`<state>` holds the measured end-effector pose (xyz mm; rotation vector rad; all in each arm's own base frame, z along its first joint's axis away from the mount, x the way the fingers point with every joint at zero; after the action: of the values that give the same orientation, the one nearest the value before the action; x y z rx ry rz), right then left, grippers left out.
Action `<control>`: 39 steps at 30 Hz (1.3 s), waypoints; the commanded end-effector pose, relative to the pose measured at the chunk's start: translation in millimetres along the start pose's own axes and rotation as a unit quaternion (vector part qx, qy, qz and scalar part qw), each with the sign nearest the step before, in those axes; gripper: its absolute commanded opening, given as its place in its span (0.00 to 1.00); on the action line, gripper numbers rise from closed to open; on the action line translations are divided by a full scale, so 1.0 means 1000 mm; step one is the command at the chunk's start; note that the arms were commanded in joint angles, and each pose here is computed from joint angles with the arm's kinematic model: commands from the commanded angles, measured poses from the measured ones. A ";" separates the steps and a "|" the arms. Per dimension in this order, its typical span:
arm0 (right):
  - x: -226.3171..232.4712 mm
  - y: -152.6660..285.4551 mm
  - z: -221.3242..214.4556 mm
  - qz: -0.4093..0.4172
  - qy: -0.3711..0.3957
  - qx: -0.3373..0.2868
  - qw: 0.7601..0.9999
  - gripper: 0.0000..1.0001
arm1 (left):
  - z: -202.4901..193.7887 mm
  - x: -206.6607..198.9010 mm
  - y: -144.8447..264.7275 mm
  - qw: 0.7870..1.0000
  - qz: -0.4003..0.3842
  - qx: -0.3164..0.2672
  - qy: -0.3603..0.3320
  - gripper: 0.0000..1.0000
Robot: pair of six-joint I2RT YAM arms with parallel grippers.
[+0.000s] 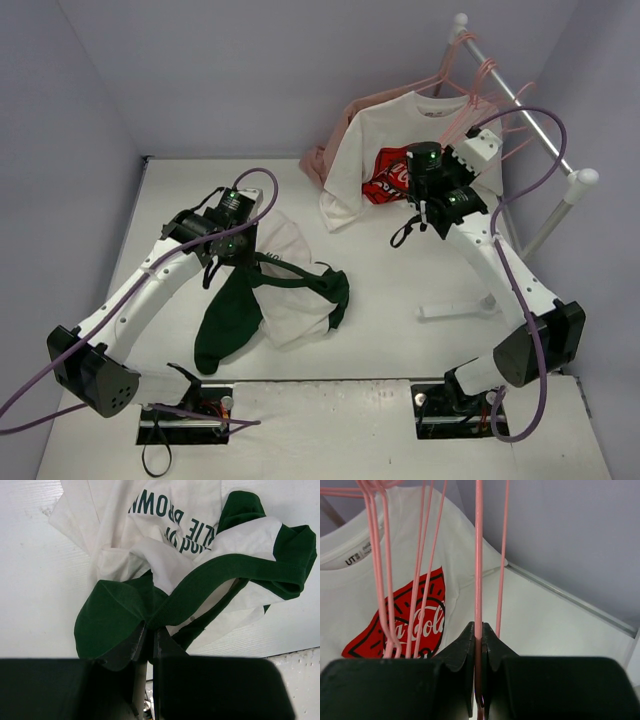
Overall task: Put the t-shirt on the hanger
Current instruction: Pick up the hanger from the clothesline.
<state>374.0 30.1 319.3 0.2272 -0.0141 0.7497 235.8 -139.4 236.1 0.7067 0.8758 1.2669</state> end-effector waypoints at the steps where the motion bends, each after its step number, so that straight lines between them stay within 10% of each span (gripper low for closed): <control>1: -0.019 0.023 0.054 -0.012 -0.052 -0.052 0.997 0.00 | 0.011 -0.001 0.011 0.999 -0.011 -0.030 -0.001 0.00; 25: -0.042 0.100 -0.043 0.164 -0.016 0.055 0.985 0.00 | 0.016 0.007 0.004 1.000 0.007 -0.022 0.005 0.00; 39: -0.053 0.154 -0.100 0.355 0.027 0.188 0.915 0.00 | 0.027 0.009 -0.001 0.999 0.022 -0.026 0.008 0.00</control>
<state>233.7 109.5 237.9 0.5397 0.1336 1.3568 247.4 -132.0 225.6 0.7474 0.8905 1.3038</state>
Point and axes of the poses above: each gripper's point midway between its finger pads, its own y axis back along the fingers, its own x axis along the line the jaws close on, z = x × y, the point moved 4 cm from there along y, back along the fingers, and after that the axes turned 6 degrees about y, right-handed, at the moved point
